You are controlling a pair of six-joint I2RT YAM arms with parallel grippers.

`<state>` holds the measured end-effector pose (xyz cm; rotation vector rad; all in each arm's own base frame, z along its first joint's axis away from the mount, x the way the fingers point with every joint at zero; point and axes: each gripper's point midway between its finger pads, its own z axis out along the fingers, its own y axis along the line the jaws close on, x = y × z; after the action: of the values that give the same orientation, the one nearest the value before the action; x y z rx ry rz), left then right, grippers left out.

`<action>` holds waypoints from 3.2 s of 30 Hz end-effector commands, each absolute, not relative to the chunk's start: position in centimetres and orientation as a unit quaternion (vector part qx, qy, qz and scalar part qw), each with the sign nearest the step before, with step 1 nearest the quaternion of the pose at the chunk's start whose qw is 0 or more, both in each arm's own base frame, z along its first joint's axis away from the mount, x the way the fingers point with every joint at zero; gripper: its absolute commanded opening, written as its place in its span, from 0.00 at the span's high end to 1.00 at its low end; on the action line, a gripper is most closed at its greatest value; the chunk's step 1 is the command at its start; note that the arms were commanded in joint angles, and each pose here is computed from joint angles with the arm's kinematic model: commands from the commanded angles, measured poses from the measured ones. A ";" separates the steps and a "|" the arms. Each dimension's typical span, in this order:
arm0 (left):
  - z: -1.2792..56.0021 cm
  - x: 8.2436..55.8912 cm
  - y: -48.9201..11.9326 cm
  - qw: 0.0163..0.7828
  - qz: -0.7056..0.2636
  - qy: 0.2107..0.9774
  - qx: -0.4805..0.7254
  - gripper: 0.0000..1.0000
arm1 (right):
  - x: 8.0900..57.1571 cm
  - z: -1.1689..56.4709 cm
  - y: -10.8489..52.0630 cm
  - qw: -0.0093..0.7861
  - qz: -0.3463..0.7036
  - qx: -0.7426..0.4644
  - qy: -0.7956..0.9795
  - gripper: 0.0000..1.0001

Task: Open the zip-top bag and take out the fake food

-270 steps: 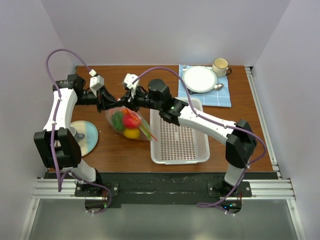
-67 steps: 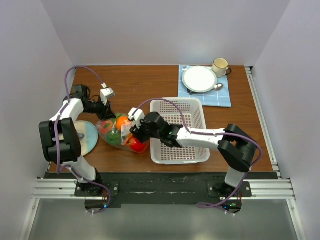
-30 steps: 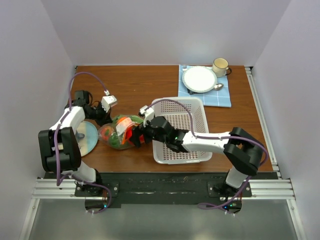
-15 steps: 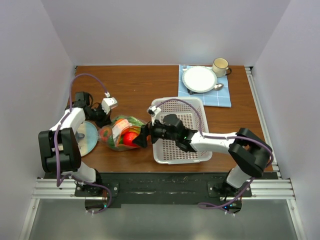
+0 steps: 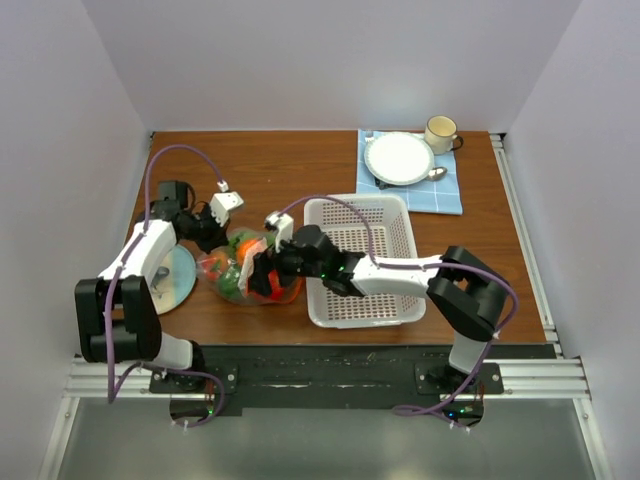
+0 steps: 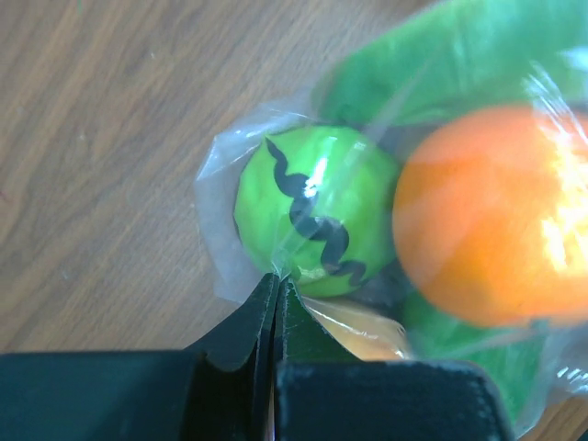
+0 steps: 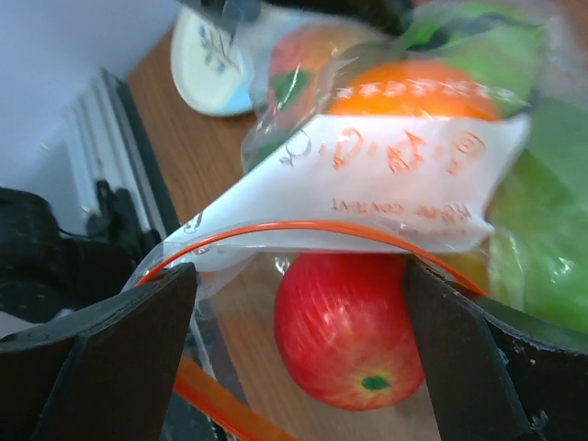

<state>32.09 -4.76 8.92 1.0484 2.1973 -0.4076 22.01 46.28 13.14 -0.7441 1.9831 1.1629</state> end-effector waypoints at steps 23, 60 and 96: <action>10.4 31.5 -5.7 0.346 -0.148 0.841 0.390 1.00 | 19.7 5.7 47.1 0.401 0.227 -0.424 0.780 0.02; 12.0 33.6 -5.8 0.364 -0.148 0.842 0.371 1.00 | 27.2 10.1 23.6 0.446 -0.015 -0.168 0.879 0.01; 11.0 32.6 -5.2 0.349 -0.130 0.844 0.385 1.00 | 25.6 14.4 46.0 0.608 0.144 -0.312 0.716 0.02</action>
<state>32.99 -4.96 10.70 0.9477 2.2255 -0.3449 21.12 44.80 9.19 -0.9306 1.8349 0.4159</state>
